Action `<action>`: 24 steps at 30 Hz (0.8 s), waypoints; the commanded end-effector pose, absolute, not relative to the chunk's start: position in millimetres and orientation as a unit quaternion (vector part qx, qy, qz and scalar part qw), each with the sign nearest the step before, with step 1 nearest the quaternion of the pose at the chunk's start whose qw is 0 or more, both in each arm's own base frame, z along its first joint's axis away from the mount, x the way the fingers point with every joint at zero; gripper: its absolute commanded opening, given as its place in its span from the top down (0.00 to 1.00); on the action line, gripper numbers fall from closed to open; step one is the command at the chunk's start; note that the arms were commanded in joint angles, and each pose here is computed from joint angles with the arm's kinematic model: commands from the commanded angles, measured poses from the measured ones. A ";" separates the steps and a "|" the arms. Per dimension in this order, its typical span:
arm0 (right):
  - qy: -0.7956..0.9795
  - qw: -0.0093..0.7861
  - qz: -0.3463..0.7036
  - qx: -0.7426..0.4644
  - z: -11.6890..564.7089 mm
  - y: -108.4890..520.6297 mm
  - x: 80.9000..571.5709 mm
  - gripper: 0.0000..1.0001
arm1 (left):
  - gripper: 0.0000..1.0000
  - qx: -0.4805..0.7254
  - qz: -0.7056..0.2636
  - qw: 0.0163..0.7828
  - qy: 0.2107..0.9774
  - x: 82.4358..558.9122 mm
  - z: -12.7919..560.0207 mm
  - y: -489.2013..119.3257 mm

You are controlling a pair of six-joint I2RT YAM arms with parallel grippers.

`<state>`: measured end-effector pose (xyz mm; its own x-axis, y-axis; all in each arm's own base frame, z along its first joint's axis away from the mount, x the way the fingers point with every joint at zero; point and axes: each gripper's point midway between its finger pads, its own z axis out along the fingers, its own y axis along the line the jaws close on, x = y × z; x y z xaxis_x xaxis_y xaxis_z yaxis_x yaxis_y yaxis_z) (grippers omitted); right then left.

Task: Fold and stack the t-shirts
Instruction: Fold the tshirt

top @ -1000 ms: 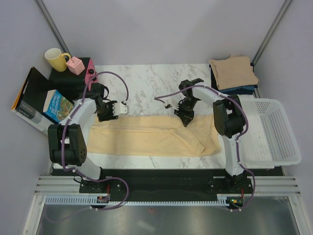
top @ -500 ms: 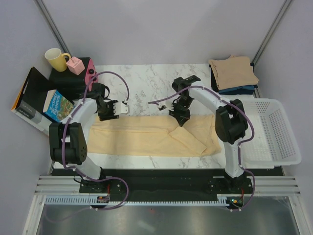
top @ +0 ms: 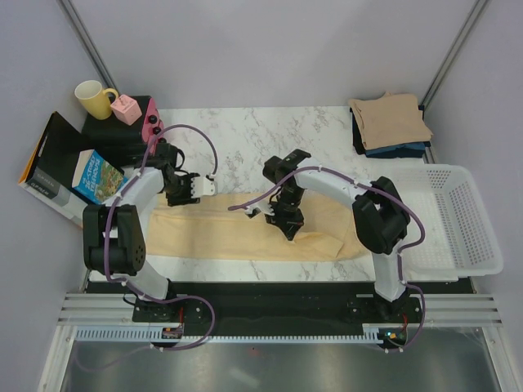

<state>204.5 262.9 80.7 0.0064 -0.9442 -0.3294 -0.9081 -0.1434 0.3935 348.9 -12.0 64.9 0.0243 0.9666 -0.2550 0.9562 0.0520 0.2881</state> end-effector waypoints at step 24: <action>-0.707 -0.039 -0.178 0.683 83.2 277.3 238.3 0.68 | 0.47 0.716 0.043 0.212 0.664 343.2 79.8 -20.0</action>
<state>175.6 285.2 81.4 0.0322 -0.9524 -0.3031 -0.9168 -0.1489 0.3706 337.5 -16.2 78.8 0.0771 0.9732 -0.2165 0.9394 0.0018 0.3428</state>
